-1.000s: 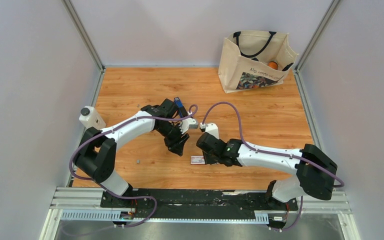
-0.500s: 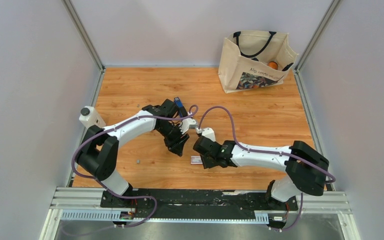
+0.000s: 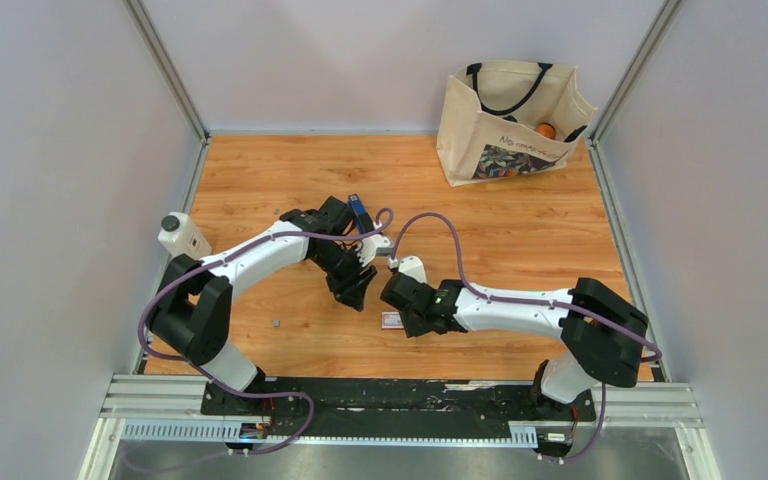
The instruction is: Unload the staples from the stapler
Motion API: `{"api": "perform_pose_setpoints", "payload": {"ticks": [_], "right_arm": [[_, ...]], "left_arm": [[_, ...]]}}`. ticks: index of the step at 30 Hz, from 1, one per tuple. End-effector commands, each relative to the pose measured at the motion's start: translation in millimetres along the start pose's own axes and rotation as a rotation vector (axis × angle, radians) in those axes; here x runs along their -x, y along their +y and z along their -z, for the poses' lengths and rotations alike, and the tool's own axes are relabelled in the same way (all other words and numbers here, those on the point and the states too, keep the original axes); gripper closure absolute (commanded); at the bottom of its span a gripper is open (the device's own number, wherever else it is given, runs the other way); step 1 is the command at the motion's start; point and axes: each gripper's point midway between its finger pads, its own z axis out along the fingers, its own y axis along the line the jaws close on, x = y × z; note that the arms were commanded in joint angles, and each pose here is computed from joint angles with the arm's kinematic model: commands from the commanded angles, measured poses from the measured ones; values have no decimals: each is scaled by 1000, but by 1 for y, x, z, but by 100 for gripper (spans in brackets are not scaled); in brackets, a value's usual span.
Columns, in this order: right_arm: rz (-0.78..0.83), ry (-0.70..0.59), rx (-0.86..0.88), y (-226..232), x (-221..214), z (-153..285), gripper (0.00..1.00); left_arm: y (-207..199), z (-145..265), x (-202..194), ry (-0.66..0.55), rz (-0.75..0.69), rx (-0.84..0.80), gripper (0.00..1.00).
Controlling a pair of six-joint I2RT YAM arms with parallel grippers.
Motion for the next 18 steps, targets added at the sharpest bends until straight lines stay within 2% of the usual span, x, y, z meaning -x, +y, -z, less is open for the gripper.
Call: {"api": "perform_pose_setpoints", "payload": {"ticks": [1, 12, 18], "right_arm": [[22, -39, -4, 6, 17, 2, 71], [52, -25, -15, 6, 16, -2, 73], [53, -29, -10, 7, 18, -3, 85]], "left_arm": [[-12, 8, 13, -48, -66, -22, 50], [-14, 10, 13, -56, -72, -24, 50], [-13, 10, 12, -51, -74, -23, 50]]}}
